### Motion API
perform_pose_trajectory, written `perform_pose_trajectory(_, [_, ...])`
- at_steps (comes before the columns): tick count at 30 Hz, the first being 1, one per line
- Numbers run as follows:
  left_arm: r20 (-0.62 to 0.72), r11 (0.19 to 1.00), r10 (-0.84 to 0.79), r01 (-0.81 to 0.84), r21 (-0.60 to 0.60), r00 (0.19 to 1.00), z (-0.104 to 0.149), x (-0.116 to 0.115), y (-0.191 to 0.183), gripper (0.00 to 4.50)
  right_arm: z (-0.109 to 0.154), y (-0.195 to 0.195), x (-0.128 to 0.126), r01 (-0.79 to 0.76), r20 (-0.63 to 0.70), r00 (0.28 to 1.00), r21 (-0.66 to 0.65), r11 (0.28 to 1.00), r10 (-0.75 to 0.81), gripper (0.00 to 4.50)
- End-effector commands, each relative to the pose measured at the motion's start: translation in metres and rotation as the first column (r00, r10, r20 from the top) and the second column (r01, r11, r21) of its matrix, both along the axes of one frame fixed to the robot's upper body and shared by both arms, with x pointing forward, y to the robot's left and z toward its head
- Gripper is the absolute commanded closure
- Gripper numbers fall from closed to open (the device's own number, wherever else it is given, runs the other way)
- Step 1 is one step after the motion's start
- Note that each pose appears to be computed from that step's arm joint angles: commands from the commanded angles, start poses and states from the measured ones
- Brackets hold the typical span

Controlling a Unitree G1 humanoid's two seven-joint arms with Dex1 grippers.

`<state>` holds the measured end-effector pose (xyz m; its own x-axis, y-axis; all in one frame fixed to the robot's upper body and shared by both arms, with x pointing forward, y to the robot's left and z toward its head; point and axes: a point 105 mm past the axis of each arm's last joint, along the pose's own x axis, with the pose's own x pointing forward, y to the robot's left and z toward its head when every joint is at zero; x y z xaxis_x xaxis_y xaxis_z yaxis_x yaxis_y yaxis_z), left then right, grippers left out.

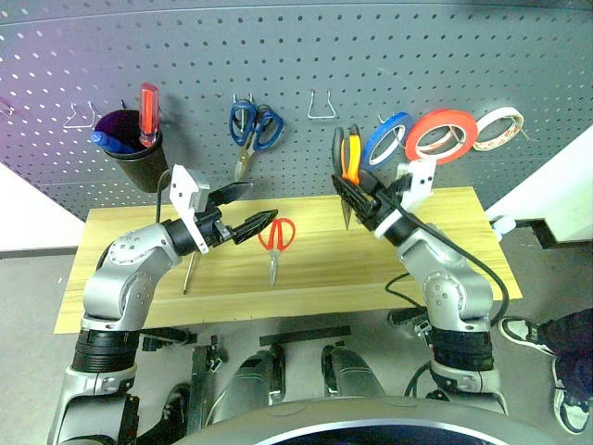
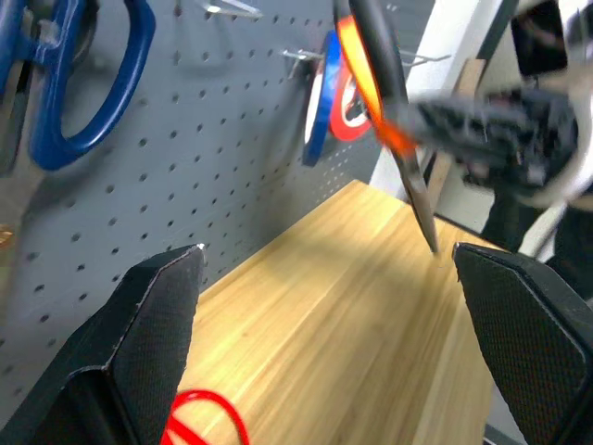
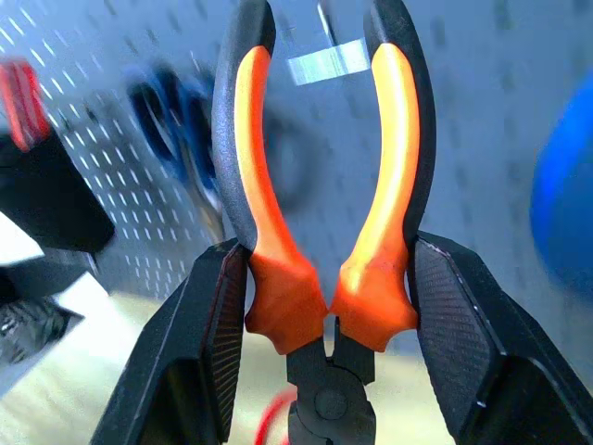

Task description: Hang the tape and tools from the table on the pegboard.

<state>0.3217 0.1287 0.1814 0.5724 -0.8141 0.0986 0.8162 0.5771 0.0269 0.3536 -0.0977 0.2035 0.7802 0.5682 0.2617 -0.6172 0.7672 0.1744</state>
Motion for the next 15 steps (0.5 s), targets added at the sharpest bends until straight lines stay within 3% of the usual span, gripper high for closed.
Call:
perform_pose_trajectory(1, [0.069,1.0,-0.006,0.006,0.0,0.998,0.013,0.0,-0.003,0.0,0.029,-0.003,0.001,-0.007,0.101,0.995,0.023,1.0,0.005,2.21])
perform_pose_trajectory(15, [0.075,1.0,0.002,-0.001,-0.008,0.997,0.013,0.0,-0.005,0.0,0.078,0.004,0.027,-0.026,0.23,0.973,0.025,0.999,0.019,2.21])
